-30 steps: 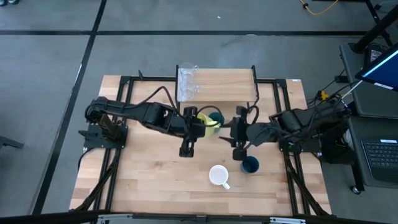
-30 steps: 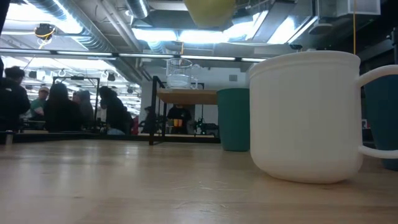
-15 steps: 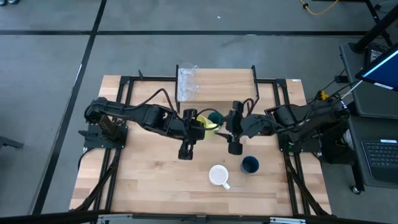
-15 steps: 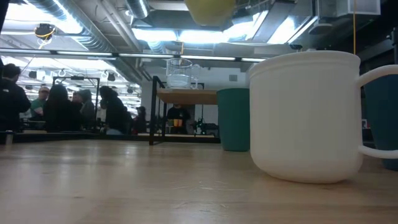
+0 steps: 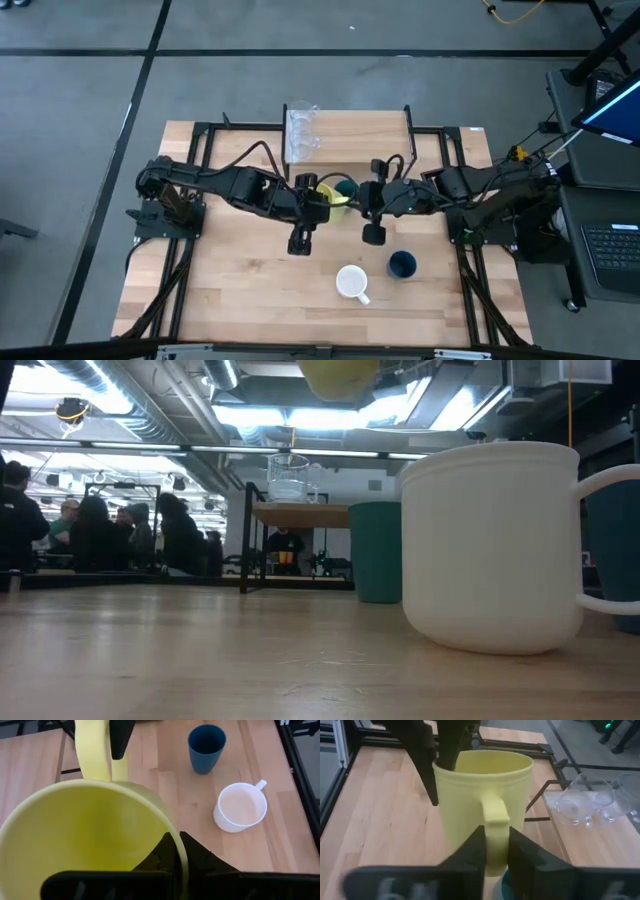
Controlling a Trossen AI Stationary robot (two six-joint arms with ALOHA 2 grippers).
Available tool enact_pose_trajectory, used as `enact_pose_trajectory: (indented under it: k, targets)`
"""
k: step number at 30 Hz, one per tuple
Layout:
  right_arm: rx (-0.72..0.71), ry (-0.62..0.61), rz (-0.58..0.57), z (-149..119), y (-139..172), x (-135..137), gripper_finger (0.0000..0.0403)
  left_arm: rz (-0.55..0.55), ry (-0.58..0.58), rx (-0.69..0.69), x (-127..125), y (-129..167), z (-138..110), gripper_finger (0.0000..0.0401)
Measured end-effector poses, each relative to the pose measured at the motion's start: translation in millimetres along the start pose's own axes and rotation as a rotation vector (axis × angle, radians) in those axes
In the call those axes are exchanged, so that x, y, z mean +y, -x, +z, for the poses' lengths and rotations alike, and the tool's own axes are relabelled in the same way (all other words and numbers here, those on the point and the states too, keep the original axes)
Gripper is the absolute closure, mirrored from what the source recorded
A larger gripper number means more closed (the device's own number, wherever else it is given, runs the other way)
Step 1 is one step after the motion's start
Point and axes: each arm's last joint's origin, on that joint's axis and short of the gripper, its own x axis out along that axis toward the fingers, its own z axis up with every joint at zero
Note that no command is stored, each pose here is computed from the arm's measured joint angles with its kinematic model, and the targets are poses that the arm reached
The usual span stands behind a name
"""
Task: Stack small to large cups/mugs on shelf
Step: Put the yellow mug on the shelf
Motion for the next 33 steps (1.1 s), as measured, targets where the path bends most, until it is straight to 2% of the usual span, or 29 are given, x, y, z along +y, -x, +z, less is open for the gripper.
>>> enact_pose_trajectory:
  k: [1, 11, 18, 22, 24, 28, 33]
  targets:
    - [0.004, 0.004, 0.005, 0, 0, 0, 0.0353, -0.001, 0.001, 0.0, 0, 0, 0, 0.0394]
    - [0.006, 0.003, 0.004, -1, 0, 0, 0.0349, 0.005, -0.003, -0.008, 2, 6, -1, 0.0347]
    - [0.006, 0.0, 0.001, -1, 0, 0, 0.0349, 0.005, 0.016, -0.049, 9, 36, -5, 0.031]
    - [0.009, 0.004, -0.002, -1, 0, 0, 0.0349, -0.003, 0.062, -0.071, 14, 63, -14, 0.0296]
    - [-0.007, 0.014, -0.039, 1, 0, -2, 0.0349, -0.006, 0.092, -0.068, 16, 78, -20, 0.0292]
    - [-0.052, 0.061, -0.193, 5, 7, -15, 0.0349, 0.053, 0.153, -0.042, 20, 104, -36, 0.0292]
    - [-0.151, 0.008, -0.289, 16, 25, -53, 0.0349, 0.155, 0.191, -0.017, 25, 125, -53, 0.0291]
